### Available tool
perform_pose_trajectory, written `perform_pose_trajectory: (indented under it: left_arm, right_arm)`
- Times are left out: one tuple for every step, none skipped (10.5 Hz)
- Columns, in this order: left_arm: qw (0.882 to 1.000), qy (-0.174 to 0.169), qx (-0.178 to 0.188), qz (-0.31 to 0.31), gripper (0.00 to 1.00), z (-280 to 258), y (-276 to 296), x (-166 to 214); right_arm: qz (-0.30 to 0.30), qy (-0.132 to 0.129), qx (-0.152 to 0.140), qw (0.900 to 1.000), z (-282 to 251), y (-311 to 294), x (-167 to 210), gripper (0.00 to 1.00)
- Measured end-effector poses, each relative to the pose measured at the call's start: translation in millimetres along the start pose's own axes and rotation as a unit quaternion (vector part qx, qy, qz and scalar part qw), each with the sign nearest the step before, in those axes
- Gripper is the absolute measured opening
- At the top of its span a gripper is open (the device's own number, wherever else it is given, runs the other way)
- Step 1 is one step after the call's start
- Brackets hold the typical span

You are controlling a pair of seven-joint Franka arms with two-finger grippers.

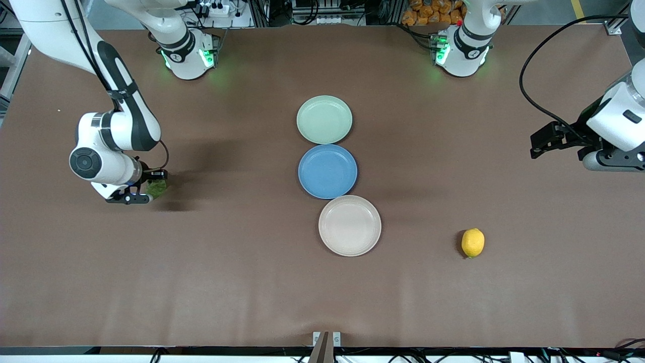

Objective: Pick lemon and lettuce from plates
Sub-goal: 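Carry the lettuce leaf away from the plates with the right gripper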

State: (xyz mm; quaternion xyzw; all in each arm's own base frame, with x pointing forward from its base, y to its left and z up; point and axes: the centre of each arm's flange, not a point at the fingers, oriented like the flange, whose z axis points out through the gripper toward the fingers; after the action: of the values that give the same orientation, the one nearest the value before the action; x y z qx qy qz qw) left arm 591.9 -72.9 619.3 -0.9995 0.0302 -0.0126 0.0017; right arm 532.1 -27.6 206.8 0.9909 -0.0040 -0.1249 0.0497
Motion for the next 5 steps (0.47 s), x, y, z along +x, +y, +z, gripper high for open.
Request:
perform_pose_trajectory:
  left_arm:
    - [1.0, -0.001, 0.0, 0.0, 1.0, 0, 0, 0]
    - [1.0, -0.003, 0.0, 0.0, 1.0, 0, 0, -1]
    - [1.0, -0.005, 0.0, -0.001, 1.0, 1, -1, -1]
    - [1.0, -0.007, 0.001, -0.001, 1.0, 1, -1, -1]
    - [1.0, -0.007, 0.001, -0.001, 1.0, 1, -1, -1]
  right_arm:
    - [-0.001, 0.007, 0.0, 1.0, -7, -2, 3, 0.83]
    - [-0.001, 0.015, 0.0, 1.0, -15, -2, 5, 0.97]
    - [0.0, 0.022, 0.0, 1.0, -24, -2, 7, 1.0]
    - [-0.001, 0.021, -0.001, 1.0, -34, -2, 8, 1.0]
    - [-0.003, 0.015, -0.003, 1.0, -45, -4, 8, 1.0]
